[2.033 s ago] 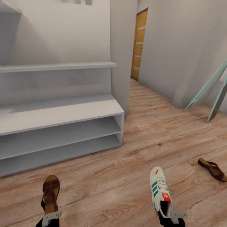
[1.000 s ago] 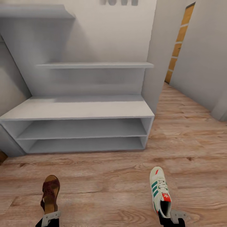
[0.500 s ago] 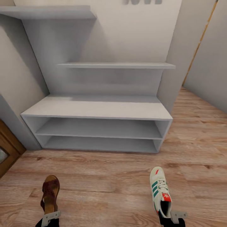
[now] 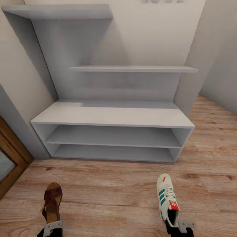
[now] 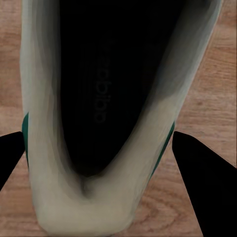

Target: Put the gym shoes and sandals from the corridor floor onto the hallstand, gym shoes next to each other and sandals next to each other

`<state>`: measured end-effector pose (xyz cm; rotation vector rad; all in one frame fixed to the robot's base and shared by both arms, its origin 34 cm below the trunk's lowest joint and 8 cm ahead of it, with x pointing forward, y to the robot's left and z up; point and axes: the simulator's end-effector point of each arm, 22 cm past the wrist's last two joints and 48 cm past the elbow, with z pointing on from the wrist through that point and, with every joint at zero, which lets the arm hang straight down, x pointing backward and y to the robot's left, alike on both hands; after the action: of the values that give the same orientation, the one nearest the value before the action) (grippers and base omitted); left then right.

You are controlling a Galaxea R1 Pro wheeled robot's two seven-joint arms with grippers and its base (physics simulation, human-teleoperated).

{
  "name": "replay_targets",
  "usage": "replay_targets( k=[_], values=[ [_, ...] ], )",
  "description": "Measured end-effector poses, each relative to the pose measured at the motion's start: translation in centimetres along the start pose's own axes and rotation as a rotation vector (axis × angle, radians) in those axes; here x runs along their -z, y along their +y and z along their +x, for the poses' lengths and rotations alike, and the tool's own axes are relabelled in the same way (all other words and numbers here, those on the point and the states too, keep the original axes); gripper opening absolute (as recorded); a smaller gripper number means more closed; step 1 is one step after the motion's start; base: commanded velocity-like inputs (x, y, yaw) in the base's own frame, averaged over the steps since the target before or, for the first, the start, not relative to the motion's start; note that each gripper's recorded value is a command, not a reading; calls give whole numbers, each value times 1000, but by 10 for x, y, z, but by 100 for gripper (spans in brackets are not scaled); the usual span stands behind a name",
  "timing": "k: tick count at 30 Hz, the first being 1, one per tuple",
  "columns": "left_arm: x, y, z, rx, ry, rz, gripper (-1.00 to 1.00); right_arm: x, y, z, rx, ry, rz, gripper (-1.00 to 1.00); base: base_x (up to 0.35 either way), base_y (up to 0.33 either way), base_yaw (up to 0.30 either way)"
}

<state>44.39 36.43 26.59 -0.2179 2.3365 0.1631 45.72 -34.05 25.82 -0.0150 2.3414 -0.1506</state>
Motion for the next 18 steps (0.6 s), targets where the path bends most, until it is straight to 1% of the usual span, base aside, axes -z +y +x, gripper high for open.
replay_targets(
  k=[4, 8, 12, 18],
  values=[
    [0, 0, 0, -1, 0, 0, -100, 0, 0, 0, 0, 0, 0, -100, 53, 228, 0],
    [0, 0, 0, 0, 0, 0, -100, 0, 0, 0, -1, 0, 0, -100, 12, 79, -16],
    [0, -1, 0, -3, 2, 2, -100, 0, 0, 0, -1, 0, 0, -100, 0, 3, -192],
    [0, 0, -1, -5, -1, 2, -100, 0, -1, -1, -1, -2, 2, -100, 0, 1, -263]
  ],
)
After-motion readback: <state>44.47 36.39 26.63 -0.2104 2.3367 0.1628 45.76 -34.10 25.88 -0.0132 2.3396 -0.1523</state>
